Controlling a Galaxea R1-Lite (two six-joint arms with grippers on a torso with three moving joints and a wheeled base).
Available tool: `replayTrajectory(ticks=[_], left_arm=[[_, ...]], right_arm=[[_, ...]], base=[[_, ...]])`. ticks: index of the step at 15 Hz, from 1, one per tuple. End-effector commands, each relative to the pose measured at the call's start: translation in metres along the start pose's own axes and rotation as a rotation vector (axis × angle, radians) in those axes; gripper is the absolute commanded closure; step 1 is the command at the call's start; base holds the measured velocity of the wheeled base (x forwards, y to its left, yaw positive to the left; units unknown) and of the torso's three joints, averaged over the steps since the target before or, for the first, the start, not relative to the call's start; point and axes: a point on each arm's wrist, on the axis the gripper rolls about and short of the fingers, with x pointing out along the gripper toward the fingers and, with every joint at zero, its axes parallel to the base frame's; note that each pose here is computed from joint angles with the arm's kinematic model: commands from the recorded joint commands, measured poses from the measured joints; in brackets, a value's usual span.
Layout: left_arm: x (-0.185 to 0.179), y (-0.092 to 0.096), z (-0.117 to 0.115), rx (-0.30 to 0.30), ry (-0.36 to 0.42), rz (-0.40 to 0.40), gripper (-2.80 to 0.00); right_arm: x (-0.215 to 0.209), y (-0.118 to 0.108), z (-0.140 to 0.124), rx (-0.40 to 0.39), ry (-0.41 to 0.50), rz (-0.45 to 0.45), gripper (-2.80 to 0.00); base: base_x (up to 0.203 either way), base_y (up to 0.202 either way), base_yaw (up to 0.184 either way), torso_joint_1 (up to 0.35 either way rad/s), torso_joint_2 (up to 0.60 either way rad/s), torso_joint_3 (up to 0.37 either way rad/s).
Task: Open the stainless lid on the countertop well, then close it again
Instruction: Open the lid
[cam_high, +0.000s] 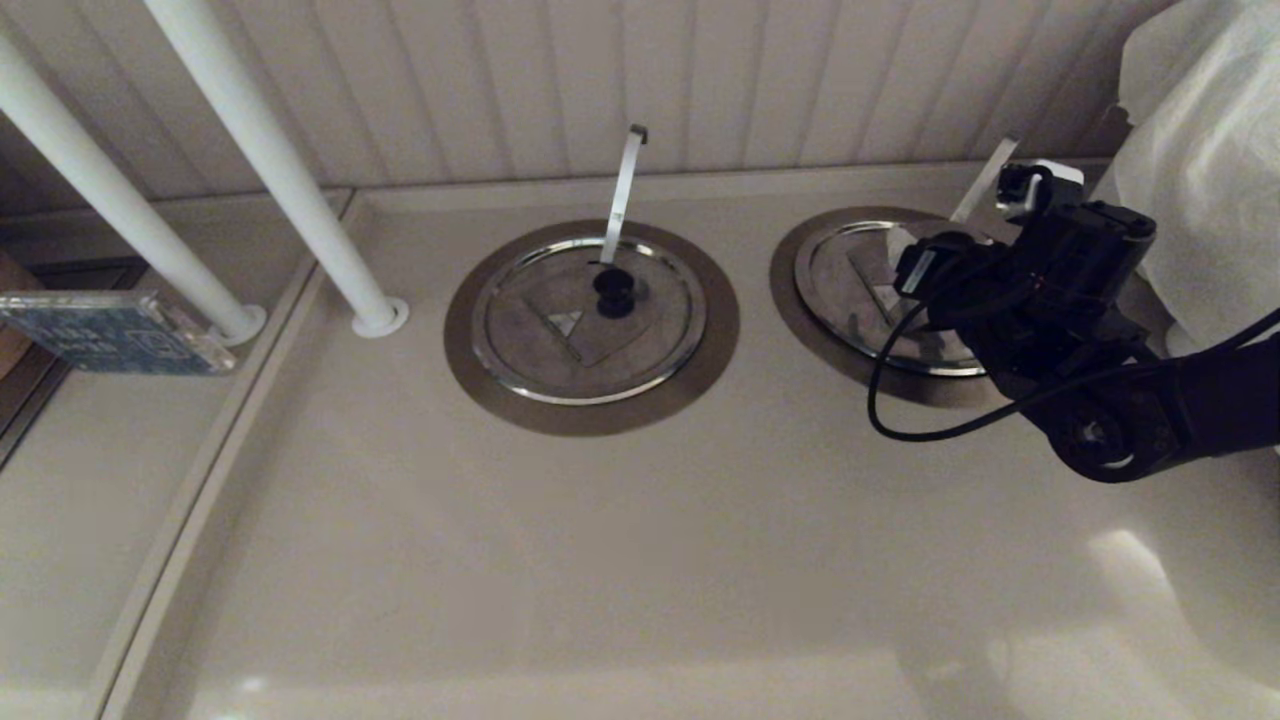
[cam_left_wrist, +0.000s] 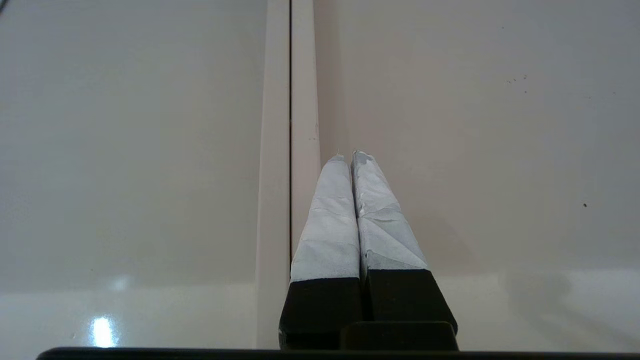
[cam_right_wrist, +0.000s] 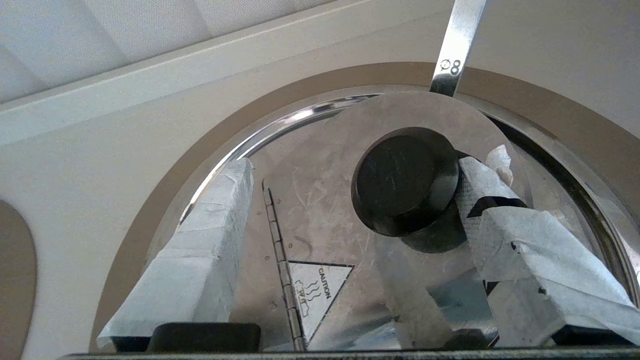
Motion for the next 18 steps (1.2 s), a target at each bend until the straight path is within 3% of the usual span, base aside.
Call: replayTrajectory(ticks=[1, 18], left_arm=[[0.0, 0.0, 0.0, 0.0, 0.001, 0.0, 0.0], [0.0, 0.0, 0.0, 0.001, -0.001, 0.0, 0.0]], right_arm=[[-0.002, 0.004, 0.001, 0.006, -0.006, 0.008, -2.8], [-0.008, 0.017, 0.001, -0.012, -0.046, 0.043, -2.8]], base=[[0.0, 0.0, 0.0, 0.0, 0.0, 0.0], [0.0, 0.0, 0.0, 0.0, 0.0, 0.0]])
